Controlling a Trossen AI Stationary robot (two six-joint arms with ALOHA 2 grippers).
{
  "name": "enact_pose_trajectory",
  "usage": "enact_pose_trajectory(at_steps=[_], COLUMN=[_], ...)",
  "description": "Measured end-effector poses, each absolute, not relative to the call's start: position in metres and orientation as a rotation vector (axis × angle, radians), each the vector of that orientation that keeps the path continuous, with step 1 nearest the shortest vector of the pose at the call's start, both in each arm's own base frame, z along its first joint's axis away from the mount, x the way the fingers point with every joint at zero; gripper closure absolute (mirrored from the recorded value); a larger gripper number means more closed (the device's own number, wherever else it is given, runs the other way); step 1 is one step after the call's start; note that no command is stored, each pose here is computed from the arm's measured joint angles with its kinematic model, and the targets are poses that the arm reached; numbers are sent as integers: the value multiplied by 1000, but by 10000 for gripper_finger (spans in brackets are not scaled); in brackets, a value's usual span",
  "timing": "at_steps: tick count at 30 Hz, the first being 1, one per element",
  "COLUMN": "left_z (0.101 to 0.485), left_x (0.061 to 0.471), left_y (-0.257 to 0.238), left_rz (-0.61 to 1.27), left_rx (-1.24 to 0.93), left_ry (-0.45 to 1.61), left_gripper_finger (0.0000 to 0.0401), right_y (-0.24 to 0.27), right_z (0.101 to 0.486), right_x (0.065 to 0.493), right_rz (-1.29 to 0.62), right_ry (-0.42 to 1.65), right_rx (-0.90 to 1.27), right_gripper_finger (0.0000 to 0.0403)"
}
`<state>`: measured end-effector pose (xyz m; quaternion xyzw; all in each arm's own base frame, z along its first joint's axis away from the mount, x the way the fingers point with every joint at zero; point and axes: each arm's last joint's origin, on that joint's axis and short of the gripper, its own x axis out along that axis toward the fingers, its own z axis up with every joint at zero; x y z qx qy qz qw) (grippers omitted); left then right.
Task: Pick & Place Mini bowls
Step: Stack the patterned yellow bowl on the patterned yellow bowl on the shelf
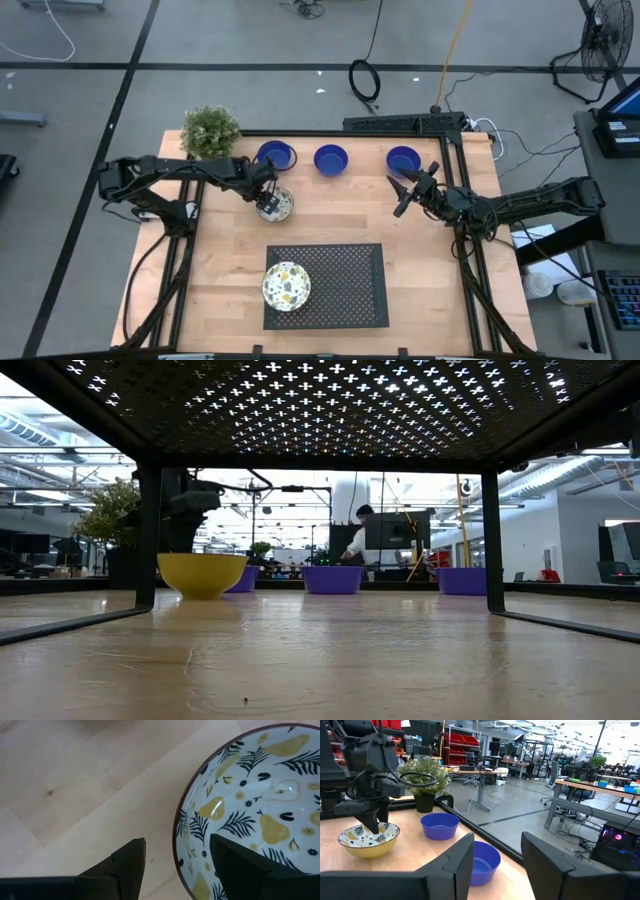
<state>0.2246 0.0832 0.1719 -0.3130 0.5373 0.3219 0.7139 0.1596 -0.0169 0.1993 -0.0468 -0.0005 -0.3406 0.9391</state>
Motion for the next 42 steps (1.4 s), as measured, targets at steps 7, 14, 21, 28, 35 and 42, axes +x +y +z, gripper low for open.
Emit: enact_pose_trajectory(at_steps=[7, 14, 21, 28, 35, 42], left_z=[172, 172, 172, 172, 172, 172], left_x=[225, 225, 225, 225, 222, 219], left_y=[83, 82, 82, 82, 89, 94], left_rz=[699, 674, 616, 571, 553, 565], left_rx=[-705, -694, -688, -634, -695, -705], left_ry=[1194, 1203, 1220, 1237, 1230, 1233], left_gripper_finger=[176, 176, 176, 176, 176, 176], right_y=[-17, -17, -17, -17, -17, -17], right_z=[199, 199, 199, 199, 199, 199], right_x=[160, 160, 160, 160, 160, 160], right_rz=[-695, -695, -695, -695, -695, -695], right_ry=[-1, -1, -1, -1, -1, -7], right_rx=[-96, -96, -95, -95, -95, -78], right_gripper_finger=[250, 250, 250, 250, 250, 250])
